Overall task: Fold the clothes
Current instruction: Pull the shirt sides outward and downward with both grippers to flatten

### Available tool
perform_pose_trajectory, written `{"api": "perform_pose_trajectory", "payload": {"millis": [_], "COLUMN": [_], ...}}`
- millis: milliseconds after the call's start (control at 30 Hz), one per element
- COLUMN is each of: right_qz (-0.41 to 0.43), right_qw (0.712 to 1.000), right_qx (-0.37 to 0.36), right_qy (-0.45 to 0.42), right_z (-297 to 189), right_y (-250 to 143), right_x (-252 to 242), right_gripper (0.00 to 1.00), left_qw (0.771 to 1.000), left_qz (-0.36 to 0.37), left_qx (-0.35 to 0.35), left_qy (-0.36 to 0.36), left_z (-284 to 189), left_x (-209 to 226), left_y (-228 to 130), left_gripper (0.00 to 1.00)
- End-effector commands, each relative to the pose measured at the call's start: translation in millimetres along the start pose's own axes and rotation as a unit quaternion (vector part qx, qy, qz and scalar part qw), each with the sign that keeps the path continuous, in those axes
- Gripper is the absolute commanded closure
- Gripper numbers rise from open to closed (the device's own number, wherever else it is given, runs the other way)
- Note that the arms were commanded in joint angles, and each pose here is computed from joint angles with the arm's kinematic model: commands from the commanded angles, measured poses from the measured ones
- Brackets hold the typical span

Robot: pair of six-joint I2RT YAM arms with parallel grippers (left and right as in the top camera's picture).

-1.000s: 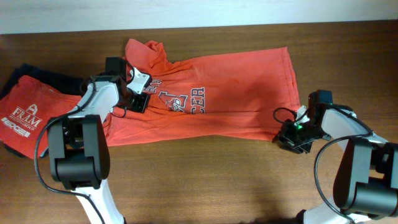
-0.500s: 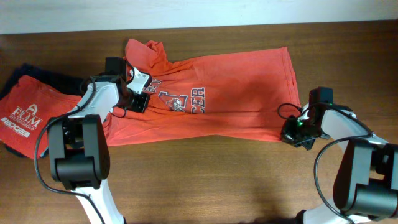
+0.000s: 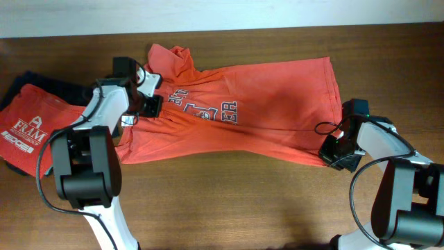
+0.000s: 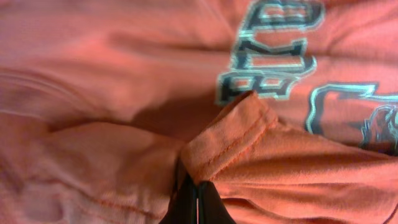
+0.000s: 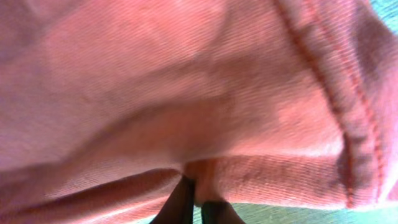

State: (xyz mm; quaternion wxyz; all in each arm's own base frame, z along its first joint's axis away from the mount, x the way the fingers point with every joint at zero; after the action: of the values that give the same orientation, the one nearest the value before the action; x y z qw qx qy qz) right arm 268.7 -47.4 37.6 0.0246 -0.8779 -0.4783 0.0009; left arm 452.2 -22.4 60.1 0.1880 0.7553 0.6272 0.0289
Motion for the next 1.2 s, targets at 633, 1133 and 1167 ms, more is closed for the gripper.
{"api": "perform_pose_trajectory", "payload": {"millis": [633, 1133, 1167], "right_qz": [-0.003, -0.024, -0.024], "right_qw": [0.999, 0.999, 0.999], "right_qx": [0.009, 0.024, 0.024], "right_qy": [-0.046, -0.010, -0.010], "right_z": [-2, -3, -3], "right_y": [2, -2, -2], "right_x": [-14, -4, -4], "right_gripper": [0.39, 0.35, 0.35], "left_qw": [0.985, 0.945, 0.945], "left_qz": [-0.078, -0.183, -0.183], "left_qx": [0.150, 0.249, 0.250], "left_qy": [0.017, 0.106, 0.105], "left_z": [-43, -25, -24], "left_x": [7, 35, 34], "left_y": [-40, -112, -114], "left_gripper": [0.58, 0.69, 0.79]}}
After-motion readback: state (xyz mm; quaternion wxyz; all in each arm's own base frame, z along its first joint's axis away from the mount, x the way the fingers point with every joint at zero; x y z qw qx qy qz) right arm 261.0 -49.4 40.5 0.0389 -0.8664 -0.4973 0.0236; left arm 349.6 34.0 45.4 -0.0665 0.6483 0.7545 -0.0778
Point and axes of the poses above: each gripper's point midway between its finger pads, its own z axis out along the fingers, its own x axis along the line the jaws close on, y = z × x, the point moved 4 cm from there along -z, back along the fingers, and after that the axes turned 3 degrees about -z, right-handed, at the moved point
